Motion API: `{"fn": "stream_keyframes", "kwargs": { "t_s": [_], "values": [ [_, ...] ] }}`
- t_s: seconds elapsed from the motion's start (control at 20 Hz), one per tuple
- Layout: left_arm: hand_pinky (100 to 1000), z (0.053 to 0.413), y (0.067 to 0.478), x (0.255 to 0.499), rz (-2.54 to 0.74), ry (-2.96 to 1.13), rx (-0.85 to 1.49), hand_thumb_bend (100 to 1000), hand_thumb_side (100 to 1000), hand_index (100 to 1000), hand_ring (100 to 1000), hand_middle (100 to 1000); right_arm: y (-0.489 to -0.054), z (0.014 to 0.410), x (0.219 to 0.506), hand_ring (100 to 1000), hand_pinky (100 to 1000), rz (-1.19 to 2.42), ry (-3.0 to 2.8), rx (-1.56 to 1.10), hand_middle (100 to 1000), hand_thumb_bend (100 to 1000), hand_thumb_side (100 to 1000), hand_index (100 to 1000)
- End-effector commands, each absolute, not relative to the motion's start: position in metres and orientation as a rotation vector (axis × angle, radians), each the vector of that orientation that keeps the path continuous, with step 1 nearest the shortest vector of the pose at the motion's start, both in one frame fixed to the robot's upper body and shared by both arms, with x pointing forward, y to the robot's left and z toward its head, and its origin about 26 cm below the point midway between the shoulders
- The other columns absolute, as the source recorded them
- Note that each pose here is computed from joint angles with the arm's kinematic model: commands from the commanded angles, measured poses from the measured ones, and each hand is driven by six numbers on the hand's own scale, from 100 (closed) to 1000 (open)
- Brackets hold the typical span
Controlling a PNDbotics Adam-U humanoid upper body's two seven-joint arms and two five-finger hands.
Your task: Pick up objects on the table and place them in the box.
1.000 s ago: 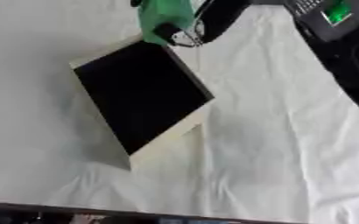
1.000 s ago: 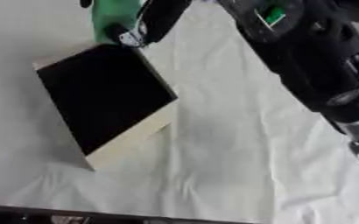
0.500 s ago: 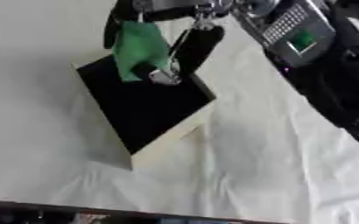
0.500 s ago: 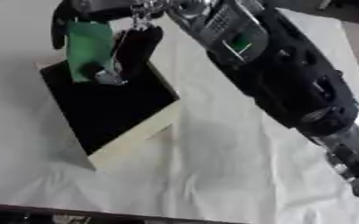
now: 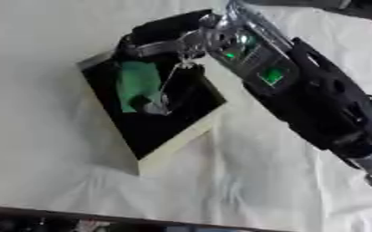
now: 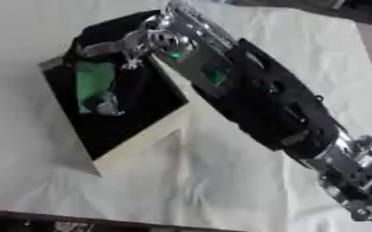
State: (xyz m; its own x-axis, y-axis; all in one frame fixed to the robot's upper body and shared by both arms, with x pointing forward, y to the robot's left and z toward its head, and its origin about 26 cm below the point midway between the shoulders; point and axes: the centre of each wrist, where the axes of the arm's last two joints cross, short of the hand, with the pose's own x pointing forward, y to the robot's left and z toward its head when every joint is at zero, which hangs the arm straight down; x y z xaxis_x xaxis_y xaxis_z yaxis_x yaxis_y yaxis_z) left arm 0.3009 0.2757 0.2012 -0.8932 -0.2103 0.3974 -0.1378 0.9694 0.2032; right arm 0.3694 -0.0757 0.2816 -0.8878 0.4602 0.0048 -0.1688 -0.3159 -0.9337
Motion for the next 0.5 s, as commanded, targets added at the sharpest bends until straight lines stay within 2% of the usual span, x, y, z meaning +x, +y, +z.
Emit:
{"fn": "stream_keyframes", "kwargs": {
  "t_s": [0.05, 0.2, 0.35, 0.45, 0.5],
  "values": [
    [587, 0.209, 0.277, 0.298, -0.257, -2.717, 0.249, 115, 602, 768, 674, 673, -0.078, 0.280, 0.377, 727, 611, 2.233, -1.531, -0.434, 642, 100, 258, 819],
    [586, 0.209, 0.277, 0.298, -0.254, -2.712, 0.252, 116, 603, 768, 674, 672, -0.080, 0.280, 0.382, 731, 613, 2.218, -1.551, -0.469, 645, 100, 231, 819],
    [585, 0.209, 0.276, 0.298, -0.257, -2.712, 0.245, 116, 606, 767, 673, 671, -0.079, 0.273, 0.385, 772, 659, 2.252, -1.514, -0.465, 691, 100, 383, 826],
    [585, 0.209, 0.276, 0.298, -0.254, -2.709, 0.244, 113, 608, 767, 673, 670, -0.077, 0.266, 0.386, 859, 742, 2.305, -1.467, -0.454, 767, 100, 493, 857],
    [585, 0.208, 0.276, 0.298, -0.253, -2.707, 0.244, 113, 608, 766, 673, 669, -0.077, 0.265, 0.386, 892, 775, 2.333, -1.448, -0.452, 790, 136, 538, 875]
  ]
}}
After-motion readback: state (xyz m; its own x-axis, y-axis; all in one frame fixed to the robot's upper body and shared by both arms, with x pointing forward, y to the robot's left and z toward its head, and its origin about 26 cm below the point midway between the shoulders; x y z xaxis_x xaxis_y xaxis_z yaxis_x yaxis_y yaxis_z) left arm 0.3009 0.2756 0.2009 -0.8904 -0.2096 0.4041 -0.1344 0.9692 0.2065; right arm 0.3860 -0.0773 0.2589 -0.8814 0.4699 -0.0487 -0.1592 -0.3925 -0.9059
